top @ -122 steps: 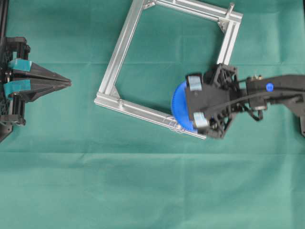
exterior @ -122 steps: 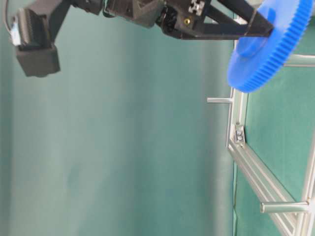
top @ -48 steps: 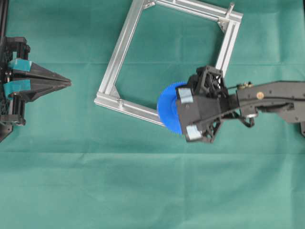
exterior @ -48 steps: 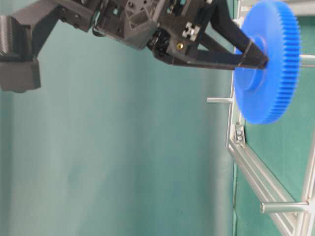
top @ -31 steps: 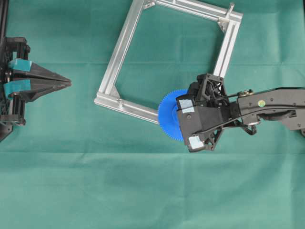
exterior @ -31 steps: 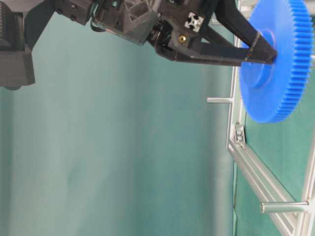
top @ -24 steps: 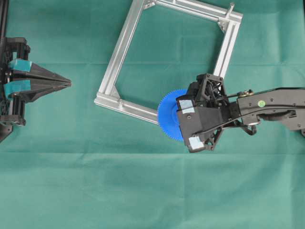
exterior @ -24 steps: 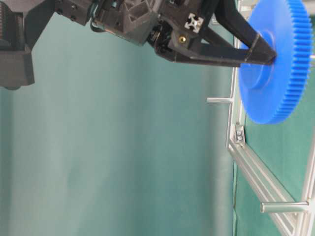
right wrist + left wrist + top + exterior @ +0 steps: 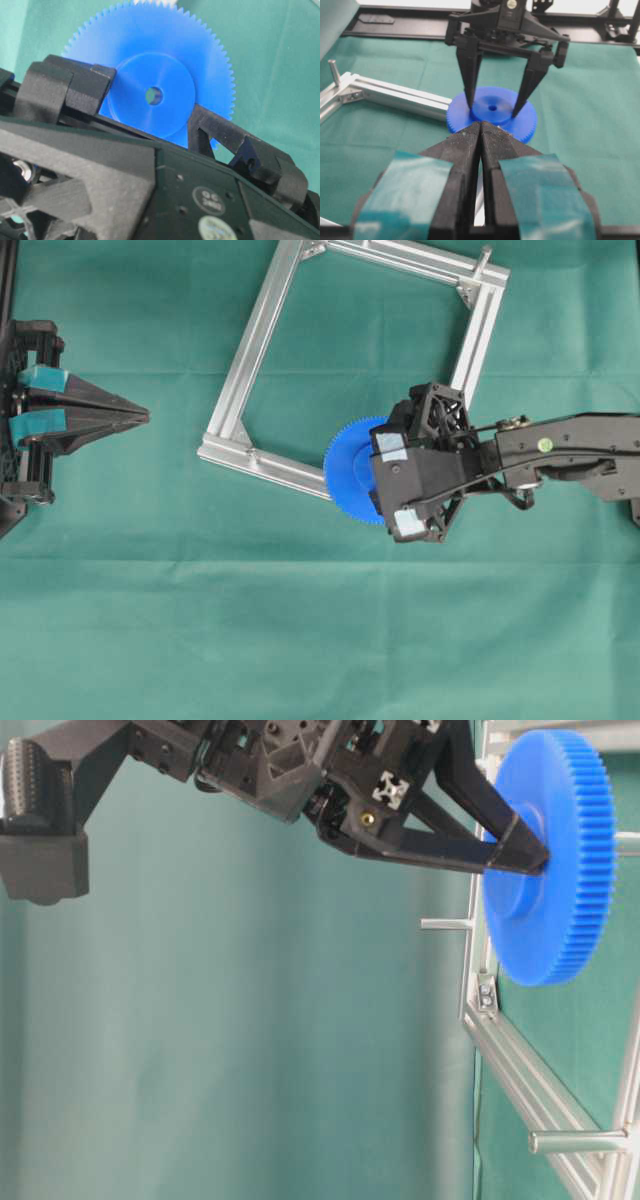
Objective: Find the location of the shaft and insert the gear.
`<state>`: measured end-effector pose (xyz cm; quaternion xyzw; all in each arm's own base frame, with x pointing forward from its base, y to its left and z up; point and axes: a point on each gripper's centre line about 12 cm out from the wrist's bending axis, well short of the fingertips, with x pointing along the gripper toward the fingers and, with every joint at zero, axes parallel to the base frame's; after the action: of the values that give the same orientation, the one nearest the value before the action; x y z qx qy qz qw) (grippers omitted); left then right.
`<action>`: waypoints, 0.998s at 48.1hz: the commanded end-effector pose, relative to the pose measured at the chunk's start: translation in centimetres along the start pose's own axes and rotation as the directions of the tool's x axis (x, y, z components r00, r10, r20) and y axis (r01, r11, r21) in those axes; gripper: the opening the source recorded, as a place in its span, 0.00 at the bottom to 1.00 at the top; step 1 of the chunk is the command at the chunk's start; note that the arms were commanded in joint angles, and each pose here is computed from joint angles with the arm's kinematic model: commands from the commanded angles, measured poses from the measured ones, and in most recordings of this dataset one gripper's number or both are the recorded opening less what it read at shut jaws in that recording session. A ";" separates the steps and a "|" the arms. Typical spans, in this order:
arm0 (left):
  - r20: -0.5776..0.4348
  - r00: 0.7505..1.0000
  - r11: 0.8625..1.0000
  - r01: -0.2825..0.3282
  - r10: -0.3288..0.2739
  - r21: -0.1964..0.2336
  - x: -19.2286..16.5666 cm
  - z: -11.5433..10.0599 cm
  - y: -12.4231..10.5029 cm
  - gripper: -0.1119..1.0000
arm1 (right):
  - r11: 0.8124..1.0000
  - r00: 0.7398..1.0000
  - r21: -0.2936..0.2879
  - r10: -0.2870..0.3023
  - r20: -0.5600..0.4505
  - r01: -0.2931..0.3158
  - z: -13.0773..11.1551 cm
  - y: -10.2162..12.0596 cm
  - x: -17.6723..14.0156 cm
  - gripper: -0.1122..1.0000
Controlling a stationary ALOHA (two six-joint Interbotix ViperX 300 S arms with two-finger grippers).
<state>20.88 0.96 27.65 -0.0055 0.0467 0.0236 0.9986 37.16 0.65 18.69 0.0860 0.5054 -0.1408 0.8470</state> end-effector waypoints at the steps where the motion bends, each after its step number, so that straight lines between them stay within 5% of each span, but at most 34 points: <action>1: 0.011 1.000 1.000 -0.002 0.002 0.000 0.1 0.4 0.0 0.12 | 1.000 1.000 0.006 -0.009 0.005 0.009 -0.1 -0.7 -0.4 0.72; 29: 0.012 1.000 1.000 -0.003 0.003 -0.002 0.1 0.4 0.1 0.12 | 0.996 0.994 0.022 0.080 0.078 -0.082 -0.9 0.1 -0.6 0.72; 48: 0.009 1.000 1.000 -0.003 0.003 0.000 0.1 0.3 0.1 0.12 | 0.997 0.995 0.007 0.078 0.060 -0.079 -0.7 0.9 -0.1 0.72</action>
<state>20.85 0.96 27.62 -0.0055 0.0467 0.0236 0.9986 36.94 1.59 18.13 0.1067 0.4743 -0.1125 0.8666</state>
